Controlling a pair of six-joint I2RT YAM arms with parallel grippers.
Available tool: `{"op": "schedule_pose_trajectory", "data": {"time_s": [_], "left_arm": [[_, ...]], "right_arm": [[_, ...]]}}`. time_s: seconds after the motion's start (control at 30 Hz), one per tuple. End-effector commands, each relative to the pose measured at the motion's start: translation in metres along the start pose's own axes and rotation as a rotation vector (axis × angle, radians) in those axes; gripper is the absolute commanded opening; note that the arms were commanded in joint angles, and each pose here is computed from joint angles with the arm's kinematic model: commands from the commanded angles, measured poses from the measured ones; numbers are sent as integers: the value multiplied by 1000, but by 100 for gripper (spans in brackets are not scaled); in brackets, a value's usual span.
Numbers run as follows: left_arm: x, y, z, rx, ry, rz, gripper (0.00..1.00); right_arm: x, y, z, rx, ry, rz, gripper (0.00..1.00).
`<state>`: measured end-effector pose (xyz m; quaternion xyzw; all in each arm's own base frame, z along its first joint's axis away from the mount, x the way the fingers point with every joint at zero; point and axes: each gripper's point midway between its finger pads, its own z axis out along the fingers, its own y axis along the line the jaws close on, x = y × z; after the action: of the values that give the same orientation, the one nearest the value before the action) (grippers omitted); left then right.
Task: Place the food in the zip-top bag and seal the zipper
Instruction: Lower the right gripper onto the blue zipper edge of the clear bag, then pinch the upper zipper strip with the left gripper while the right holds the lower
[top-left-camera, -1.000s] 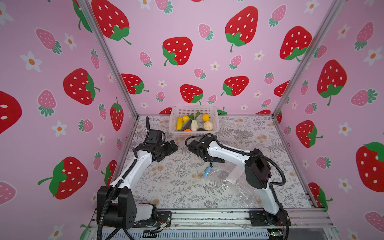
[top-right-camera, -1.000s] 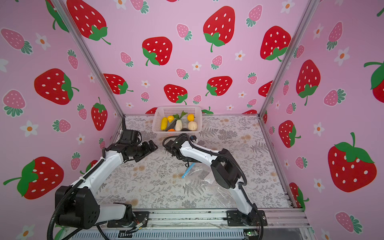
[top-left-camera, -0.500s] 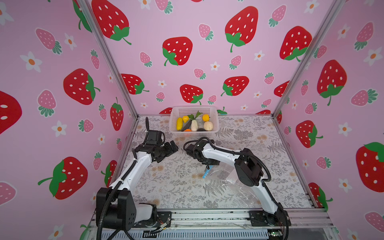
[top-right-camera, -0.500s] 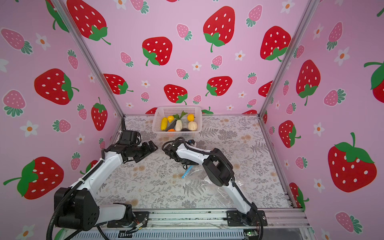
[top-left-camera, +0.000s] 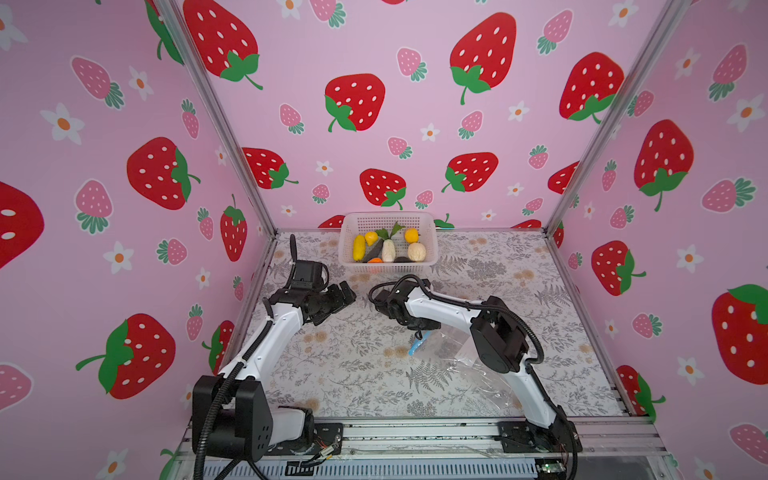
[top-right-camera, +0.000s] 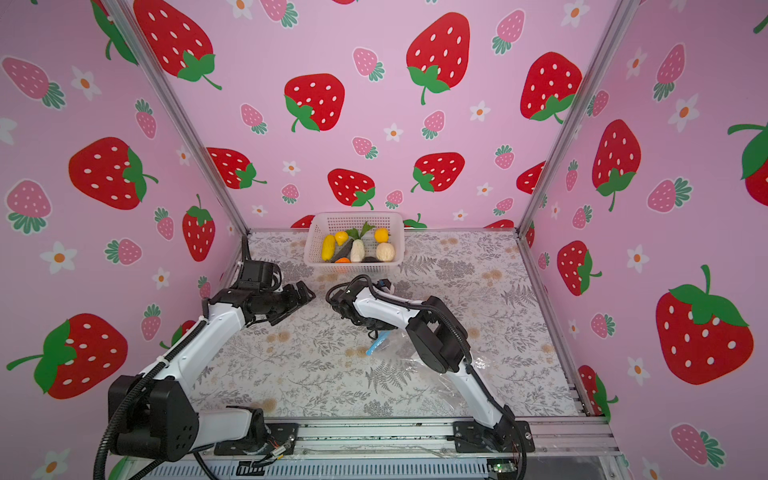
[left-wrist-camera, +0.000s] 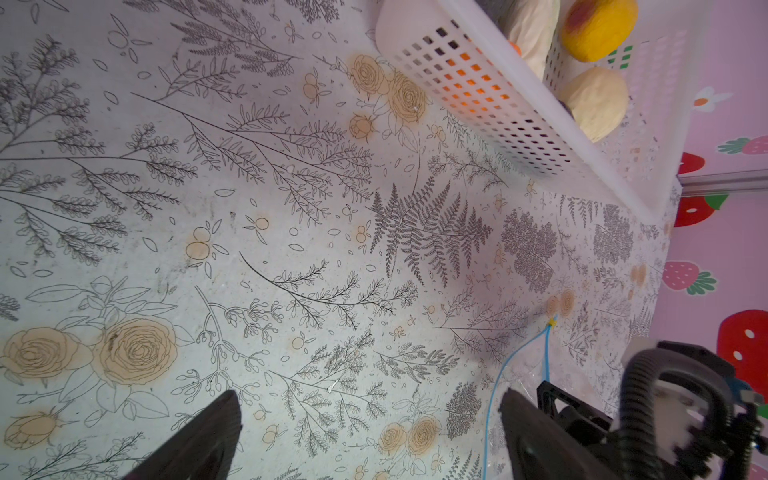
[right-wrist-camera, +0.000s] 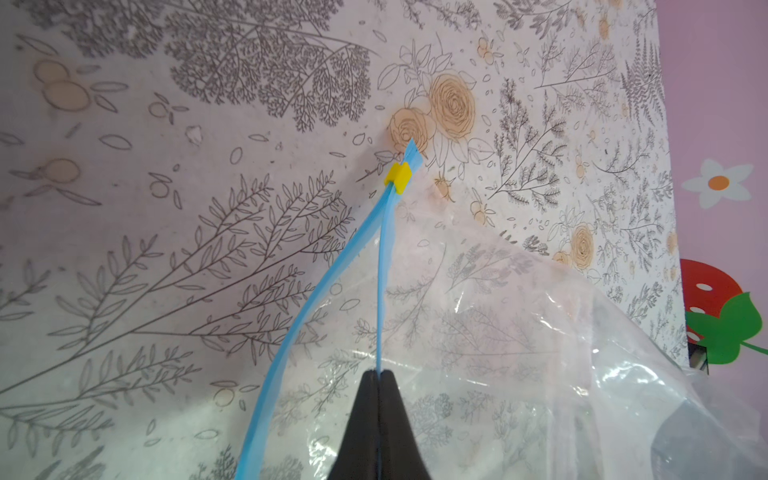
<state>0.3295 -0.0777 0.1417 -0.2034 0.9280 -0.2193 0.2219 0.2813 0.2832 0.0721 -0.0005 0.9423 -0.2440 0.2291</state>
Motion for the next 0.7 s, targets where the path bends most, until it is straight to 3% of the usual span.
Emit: {"op": "schedule_pose_trajectory", "data": {"time_s": [0.0,0.3,0.47,0.67], "left_arm": [[3,3,2,2,3,-22,99],[6,-12,12,54,23,-25,99],[13,-26,24,73,50,-12,99],[36,-73,45,160,101,87,99]], "right_arm": [[-29,-28,-24,18,-119,-5,0],[-68,-70,-59,106,-502,-227,0],[-67,-63,-73,-120,-607,-306,0],[-63,-73,-66,-254,-592,-234,0]]}}
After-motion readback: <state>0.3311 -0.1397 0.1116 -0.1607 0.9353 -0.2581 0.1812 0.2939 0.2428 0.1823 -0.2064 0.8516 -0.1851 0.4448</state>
